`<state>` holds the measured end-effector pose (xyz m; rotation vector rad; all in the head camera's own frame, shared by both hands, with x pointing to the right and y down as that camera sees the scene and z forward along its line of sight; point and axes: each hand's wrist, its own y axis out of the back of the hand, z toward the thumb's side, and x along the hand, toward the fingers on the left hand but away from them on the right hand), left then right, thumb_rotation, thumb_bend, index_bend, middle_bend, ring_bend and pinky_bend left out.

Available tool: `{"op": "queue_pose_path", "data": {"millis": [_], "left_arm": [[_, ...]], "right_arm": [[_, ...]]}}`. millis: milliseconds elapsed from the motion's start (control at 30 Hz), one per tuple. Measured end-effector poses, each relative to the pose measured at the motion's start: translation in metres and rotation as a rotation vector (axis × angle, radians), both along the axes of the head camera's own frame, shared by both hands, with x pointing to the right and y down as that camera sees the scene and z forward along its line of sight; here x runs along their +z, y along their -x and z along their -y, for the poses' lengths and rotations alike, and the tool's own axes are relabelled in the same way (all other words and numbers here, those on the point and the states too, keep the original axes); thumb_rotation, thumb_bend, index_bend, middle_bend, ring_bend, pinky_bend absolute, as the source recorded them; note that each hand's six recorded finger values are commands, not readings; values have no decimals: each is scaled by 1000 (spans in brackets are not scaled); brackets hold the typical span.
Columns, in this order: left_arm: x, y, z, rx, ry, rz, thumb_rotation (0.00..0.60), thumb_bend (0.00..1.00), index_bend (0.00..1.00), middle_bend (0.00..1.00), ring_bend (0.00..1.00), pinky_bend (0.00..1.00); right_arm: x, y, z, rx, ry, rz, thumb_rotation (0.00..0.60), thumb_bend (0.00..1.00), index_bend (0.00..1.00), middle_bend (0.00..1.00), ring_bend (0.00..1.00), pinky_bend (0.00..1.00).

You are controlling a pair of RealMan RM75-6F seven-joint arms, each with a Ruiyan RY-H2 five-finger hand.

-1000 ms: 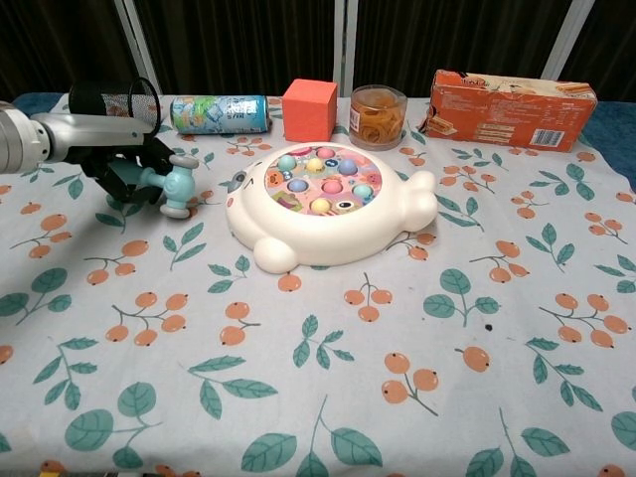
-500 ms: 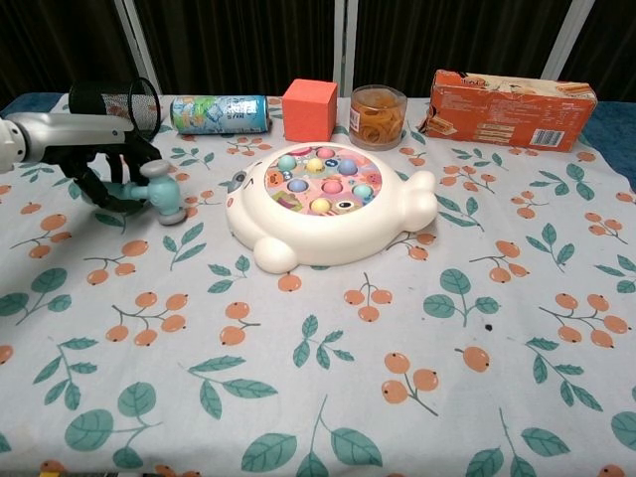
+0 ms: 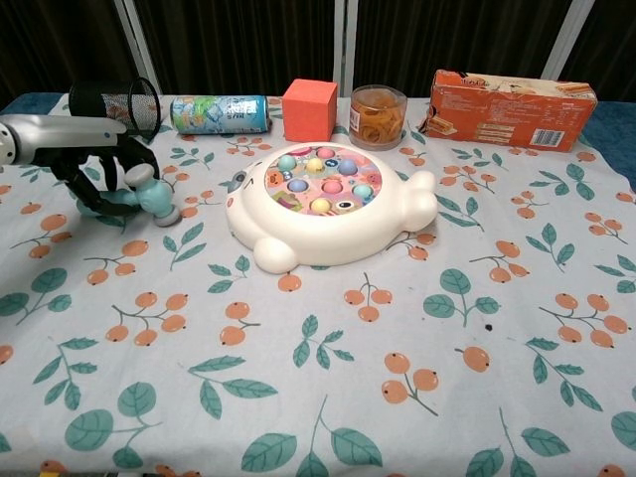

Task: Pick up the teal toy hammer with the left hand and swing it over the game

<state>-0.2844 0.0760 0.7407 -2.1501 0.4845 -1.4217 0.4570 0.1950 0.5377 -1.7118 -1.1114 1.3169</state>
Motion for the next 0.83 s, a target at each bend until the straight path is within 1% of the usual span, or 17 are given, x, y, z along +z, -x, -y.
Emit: {"op": "queue_pose_path", "data": {"millis": [100, 167, 267, 333, 367, 467, 533, 567, 600, 667, 700, 767, 800, 833], "left_arm": [[-1, 2, -2, 4, 14, 6, 600, 311, 213, 292, 190, 316], [-5, 2, -3, 1, 21, 2, 600, 307, 122, 201, 114, 249], [-14, 5, -1, -24, 1, -21, 600, 294, 100, 162, 87, 157], [-25, 10, 5, -59, -40, -48, 600, 287, 100, 162, 87, 145], [-31, 14, 7, -78, -65, -60, 600, 283, 100, 162, 87, 144], [-55, 33, 18, -145, -177, -84, 600, 275, 128, 173, 87, 144], [-74, 54, 23, -196, -274, -80, 600, 273, 153, 186, 87, 145], [-83, 64, 23, -217, -317, -70, 600, 272, 165, 191, 87, 144], [-95, 79, 22, -242, -376, -48, 600, 271, 181, 194, 87, 145], [-112, 103, 16, -275, -457, 6, 600, 271, 206, 195, 87, 144], [-123, 119, 8, -293, -501, 55, 600, 271, 210, 196, 87, 144], [-137, 142, -8, -319, -541, 133, 600, 270, 210, 196, 87, 144], [-145, 155, -22, -338, -551, 176, 600, 269, 210, 196, 87, 144], [-150, 162, -32, -355, -552, 200, 600, 268, 210, 196, 87, 144]], "right_arm": [[0, 0, 1, -3, -2, -1, 600, 153, 21, 186, 0, 0], [-1, 0, 2, -7, -4, -2, 600, 153, 21, 186, 0, 0], [-1, 0, 4, -11, -4, -5, 600, 153, 21, 186, 0, 0], [-1, -1, 6, -9, -4, -7, 600, 153, 21, 186, 0, 0], [-2, -2, 7, -8, -4, -8, 600, 153, 21, 186, 0, 0], [-1, -5, 11, -8, 0, -9, 600, 153, 21, 185, 0, 0], [0, -7, 14, -6, 5, -8, 600, 155, 21, 180, 0, 0], [0, -9, 17, -5, 8, -9, 600, 155, 21, 178, 0, 0], [1, -10, 19, -5, 9, -10, 600, 155, 21, 174, 0, 0], [2, -12, 23, -4, 12, -9, 600, 155, 21, 168, 0, 0], [3, -12, 25, -5, 12, -8, 600, 155, 21, 167, 0, 0], [3, -13, 27, -5, 9, -5, 600, 155, 21, 165, 0, 0], [4, -13, 27, -4, 7, -3, 600, 155, 21, 164, 0, 0], [4, -13, 28, -2, 5, -1, 600, 155, 21, 164, 0, 0]]}}
